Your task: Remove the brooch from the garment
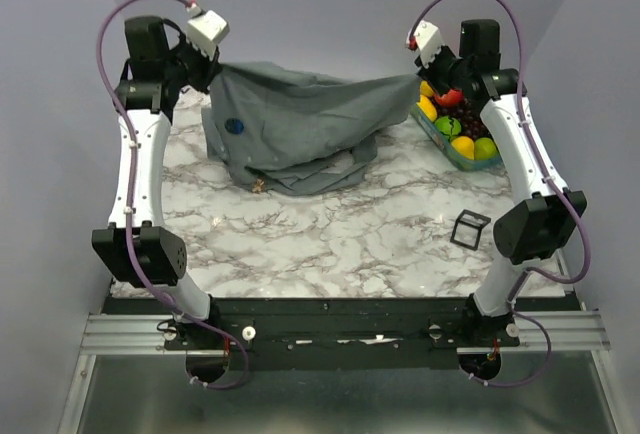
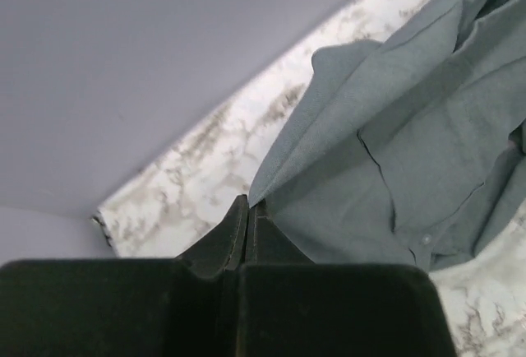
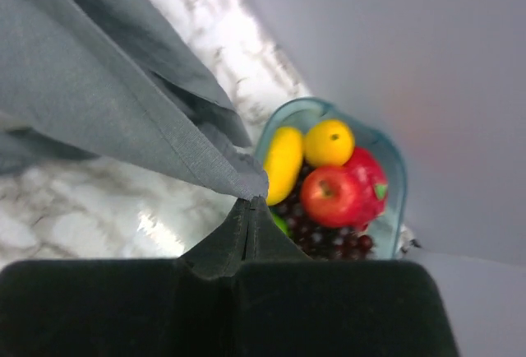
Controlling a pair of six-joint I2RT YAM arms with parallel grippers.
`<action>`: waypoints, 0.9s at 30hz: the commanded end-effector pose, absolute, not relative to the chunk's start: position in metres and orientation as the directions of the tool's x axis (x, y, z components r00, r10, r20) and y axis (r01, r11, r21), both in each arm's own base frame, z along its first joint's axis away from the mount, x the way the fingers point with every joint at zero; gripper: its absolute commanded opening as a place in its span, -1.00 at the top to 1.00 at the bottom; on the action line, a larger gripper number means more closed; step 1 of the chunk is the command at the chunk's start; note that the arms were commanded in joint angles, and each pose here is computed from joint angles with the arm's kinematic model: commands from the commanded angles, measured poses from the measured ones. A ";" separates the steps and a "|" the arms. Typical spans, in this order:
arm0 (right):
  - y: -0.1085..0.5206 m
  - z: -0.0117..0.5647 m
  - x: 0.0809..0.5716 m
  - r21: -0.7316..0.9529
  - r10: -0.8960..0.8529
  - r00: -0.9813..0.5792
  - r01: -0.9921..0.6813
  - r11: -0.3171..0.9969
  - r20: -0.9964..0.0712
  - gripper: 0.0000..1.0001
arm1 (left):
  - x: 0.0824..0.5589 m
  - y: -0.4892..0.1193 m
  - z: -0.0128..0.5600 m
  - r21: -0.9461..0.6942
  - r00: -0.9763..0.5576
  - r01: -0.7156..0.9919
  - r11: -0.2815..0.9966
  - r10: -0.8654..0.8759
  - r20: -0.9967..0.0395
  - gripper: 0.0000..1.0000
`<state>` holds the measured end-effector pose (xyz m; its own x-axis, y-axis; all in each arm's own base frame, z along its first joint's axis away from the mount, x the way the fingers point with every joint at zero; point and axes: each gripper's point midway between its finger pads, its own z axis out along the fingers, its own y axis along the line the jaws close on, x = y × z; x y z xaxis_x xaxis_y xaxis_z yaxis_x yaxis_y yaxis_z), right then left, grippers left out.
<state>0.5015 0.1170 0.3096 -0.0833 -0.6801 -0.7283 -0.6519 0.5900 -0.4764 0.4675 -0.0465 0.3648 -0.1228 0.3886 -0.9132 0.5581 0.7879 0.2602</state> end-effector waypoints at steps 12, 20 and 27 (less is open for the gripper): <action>0.067 0.537 0.446 -0.617 -0.573 0.261 -0.131 0.776 -0.777 0.99 | 0.396 -0.041 0.489 0.526 0.194 0.392 0.755 0.491 -0.849 1.00; 0.054 0.591 0.362 -0.651 -0.594 0.347 -0.067 0.756 -0.726 0.99 | 0.348 -0.030 0.554 0.612 0.340 0.207 0.763 0.531 -0.776 1.00; 0.064 0.601 0.286 -0.611 -0.509 0.410 -0.166 0.774 -0.757 0.99 | 0.301 -0.036 0.604 0.648 0.459 0.125 0.751 0.536 -0.709 1.00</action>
<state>0.3244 0.0575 0.6086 0.4075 -0.5529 -0.7268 -0.0769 0.7723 -0.6306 0.3304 -0.0406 0.5646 0.3779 0.5100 -0.7727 0.2318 0.7559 0.6123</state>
